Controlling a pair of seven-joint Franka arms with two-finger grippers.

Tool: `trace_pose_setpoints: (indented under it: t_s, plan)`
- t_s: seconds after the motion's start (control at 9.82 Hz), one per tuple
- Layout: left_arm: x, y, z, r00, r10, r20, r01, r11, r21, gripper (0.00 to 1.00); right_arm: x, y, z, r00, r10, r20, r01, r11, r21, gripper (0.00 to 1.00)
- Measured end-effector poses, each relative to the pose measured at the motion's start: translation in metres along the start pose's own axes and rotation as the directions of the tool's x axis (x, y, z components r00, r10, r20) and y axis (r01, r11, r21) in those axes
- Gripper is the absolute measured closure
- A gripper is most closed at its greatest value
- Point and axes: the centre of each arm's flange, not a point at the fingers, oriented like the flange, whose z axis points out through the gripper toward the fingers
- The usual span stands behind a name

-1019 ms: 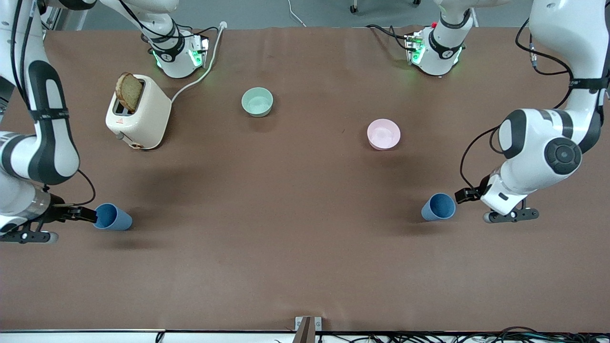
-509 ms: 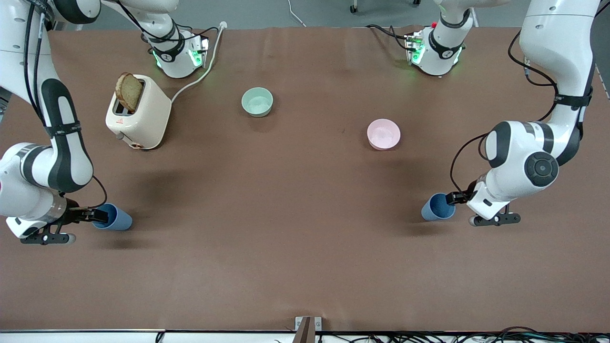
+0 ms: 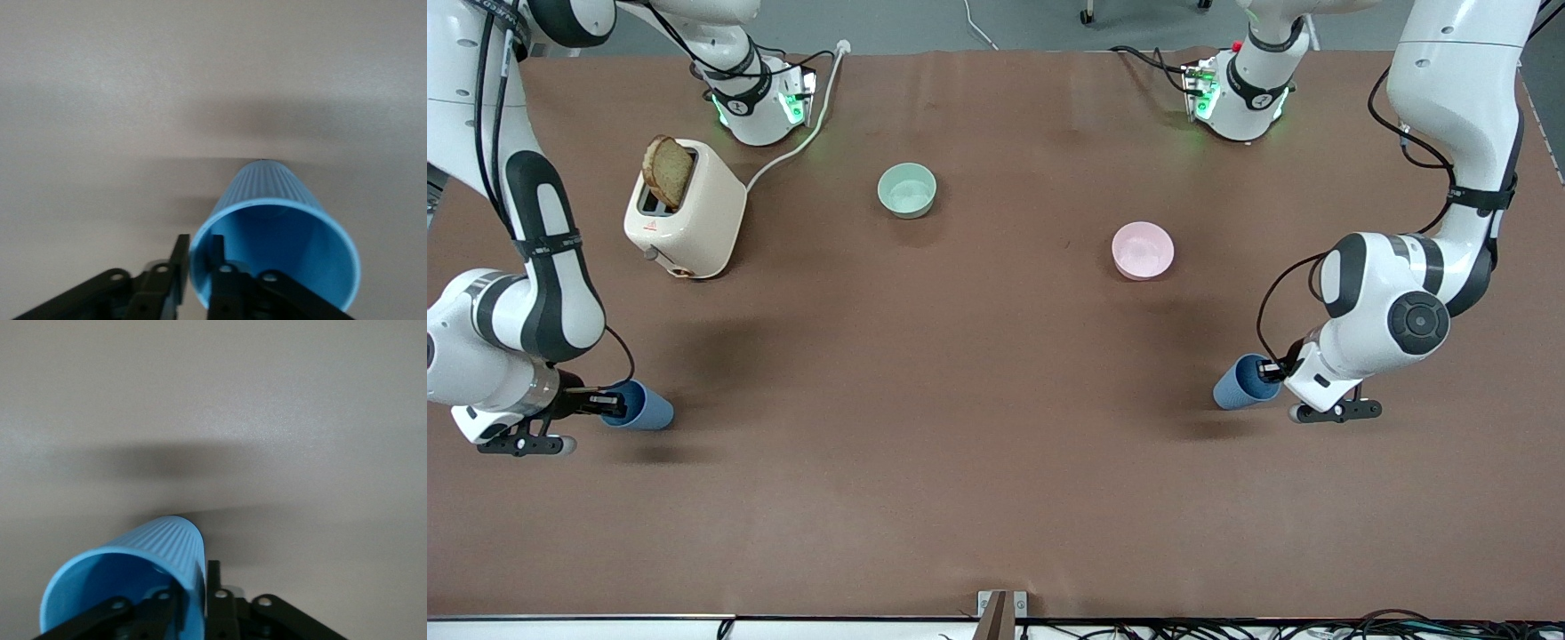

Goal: Stack blue cups with both arms

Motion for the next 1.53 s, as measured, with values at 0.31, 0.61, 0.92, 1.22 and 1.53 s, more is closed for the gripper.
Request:
trace_pose_setpoints:
  t_s: [0.31,0.61,0.92,1.22,1.53]
  plan:
    - [0.002,0.005,-0.008,1.0,-0.004,-0.013,0.004,1.0,-0.009,0.95,0.015,-0.01,-0.055,1.0,0.008,0.021,-0.009,1.0,0.021,0.96]
    - [-0.004,0.051,-0.04,0.992,-0.121,-0.046,0.118,0.992,-0.053,0.95,0.02,-0.052,-0.176,0.998,0.063,0.01,-0.064,0.996,0.064,0.96]
    - [-0.055,0.207,-0.075,0.959,-0.282,-0.019,0.276,0.949,-0.151,0.95,0.006,-0.108,-0.236,0.994,0.112,0.006,-0.112,0.99,0.089,0.96]
    - [-0.127,0.346,-0.05,0.921,-0.383,0.065,0.389,0.909,-0.15,0.95,-0.028,-0.169,-0.291,0.989,0.137,0.057,-0.141,0.986,0.088,0.96]
    - [-0.161,0.415,-0.018,0.891,-0.436,0.124,0.451,0.883,-0.134,0.95,-0.044,-0.186,-0.316,0.987,0.151,0.062,-0.156,0.984,0.088,0.96]
